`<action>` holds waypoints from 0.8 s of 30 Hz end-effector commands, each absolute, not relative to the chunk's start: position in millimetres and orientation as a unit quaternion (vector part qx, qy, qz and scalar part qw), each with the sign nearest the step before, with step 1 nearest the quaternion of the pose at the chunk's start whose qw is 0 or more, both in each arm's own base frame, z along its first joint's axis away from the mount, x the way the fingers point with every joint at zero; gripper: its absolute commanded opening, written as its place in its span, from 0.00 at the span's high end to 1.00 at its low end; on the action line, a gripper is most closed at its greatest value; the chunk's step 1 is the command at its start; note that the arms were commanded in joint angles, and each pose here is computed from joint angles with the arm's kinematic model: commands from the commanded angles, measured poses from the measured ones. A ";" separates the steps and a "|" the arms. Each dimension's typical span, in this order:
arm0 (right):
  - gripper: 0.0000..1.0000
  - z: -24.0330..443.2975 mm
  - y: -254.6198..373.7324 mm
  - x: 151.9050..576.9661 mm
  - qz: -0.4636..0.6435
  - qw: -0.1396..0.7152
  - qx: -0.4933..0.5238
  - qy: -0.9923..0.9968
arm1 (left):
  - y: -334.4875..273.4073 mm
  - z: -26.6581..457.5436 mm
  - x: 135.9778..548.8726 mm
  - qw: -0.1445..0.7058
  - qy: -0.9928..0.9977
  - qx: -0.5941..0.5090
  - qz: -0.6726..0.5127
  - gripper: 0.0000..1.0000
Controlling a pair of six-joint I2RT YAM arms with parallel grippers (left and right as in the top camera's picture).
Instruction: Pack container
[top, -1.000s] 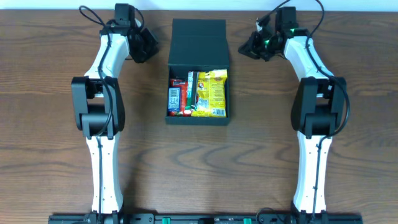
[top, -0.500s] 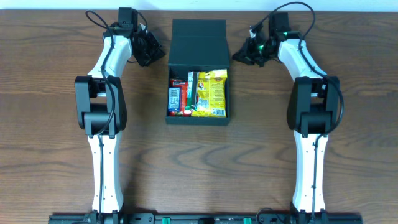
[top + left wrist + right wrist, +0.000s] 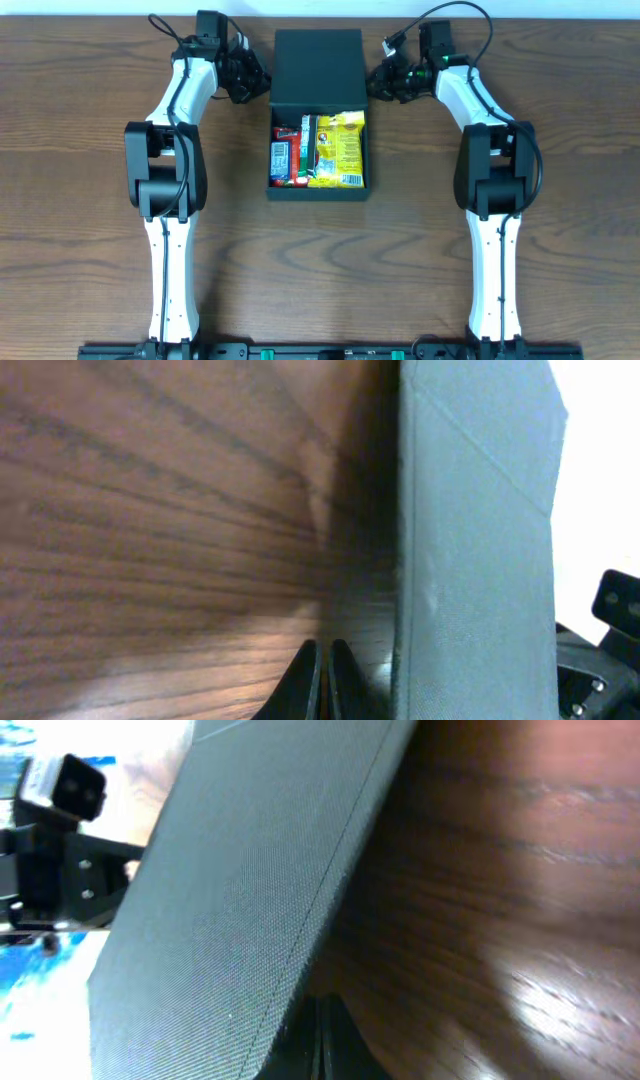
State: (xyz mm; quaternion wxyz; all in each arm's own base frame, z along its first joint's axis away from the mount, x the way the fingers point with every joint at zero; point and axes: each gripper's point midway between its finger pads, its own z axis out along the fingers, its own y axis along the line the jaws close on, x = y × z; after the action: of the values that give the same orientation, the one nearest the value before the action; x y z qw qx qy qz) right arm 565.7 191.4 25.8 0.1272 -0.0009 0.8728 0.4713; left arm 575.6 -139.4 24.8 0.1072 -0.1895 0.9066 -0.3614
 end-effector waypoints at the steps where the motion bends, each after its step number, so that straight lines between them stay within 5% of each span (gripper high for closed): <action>1: 0.99 36.9 196.2 562.6 0.514 0.127 -0.029 0.848 | -145.7 29.5 580.0 0.113 0.900 -0.161 -0.389 0.94; 24: 0.99 155.4 185.4 570.0 0.545 0.252 -0.147 0.786 | -156.7 147.1 606.0 0.225 0.859 0.004 -0.460 0.94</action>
State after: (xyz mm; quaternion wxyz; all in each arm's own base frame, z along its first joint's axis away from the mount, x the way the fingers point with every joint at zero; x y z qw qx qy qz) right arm 574.2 182.5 98.3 0.2056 -0.0925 0.8134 0.5362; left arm 606.5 -153.2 140.9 0.2141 -0.0298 0.8639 -0.4549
